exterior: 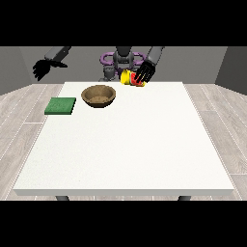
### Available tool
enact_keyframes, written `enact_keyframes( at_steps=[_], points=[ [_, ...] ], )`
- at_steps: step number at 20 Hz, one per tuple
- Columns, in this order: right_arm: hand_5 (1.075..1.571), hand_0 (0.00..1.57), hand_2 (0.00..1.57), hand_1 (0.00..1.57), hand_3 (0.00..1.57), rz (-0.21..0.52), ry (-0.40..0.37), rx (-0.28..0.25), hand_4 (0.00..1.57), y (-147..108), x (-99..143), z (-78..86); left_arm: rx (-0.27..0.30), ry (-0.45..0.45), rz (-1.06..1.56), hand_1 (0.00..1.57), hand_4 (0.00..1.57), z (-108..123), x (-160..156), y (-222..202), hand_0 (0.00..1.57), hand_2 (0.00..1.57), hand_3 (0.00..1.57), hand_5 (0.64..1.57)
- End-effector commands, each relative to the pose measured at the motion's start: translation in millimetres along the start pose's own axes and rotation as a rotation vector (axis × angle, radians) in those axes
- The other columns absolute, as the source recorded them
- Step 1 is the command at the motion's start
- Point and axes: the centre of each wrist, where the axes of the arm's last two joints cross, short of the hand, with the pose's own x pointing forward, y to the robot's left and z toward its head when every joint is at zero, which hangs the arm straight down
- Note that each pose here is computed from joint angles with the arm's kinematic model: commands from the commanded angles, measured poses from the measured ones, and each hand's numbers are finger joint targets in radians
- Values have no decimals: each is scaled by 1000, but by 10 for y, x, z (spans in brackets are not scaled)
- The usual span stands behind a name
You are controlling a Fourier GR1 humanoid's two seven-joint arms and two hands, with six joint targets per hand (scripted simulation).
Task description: Pick the cup and pour the ball into the bowl, then pick the bowl and place it on the pad
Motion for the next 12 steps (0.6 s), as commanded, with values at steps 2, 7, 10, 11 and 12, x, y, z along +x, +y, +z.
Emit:
enact_keyframes(
  at_steps=[2, 7, 10, 11, 12],
  points=[
    [1554, 0, 0, 0, 0, -5, 22, -27, 0, -122, -123, 149, -48, -39, -60, 1346, 1048, 29, 164, 16, 1346, 1571, 1571, 1569],
    [1550, 0, 46, 0, 0, 6, 41, -66, 0, -226, -163, 221, -89, -113, -177, 1015, 948, 10, 536, -49, 1015, 1571, 1571, 1570],
    [1551, 0, 0, 0, 0, -7, 14, -1, 0, -112, -61, -9, -36, -115, -269, 682, 891, -31, 765, -65, 682, 1571, 1534, 1571],
    [1548, 0, 0, 0, 0, 3, 16, 10, 0, -159, -57, 27, -69, -107, -259, 583, 881, 156, 730, -149, 583, 1571, 1536, 1571],
    [1537, 0, 0, 0, 0, 19, -19, -56, 0, -243, 233, -241, -26, -166, -280, 562, 914, -72, 956, 5, 562, 1571, 1564, 1570]
  ],
)
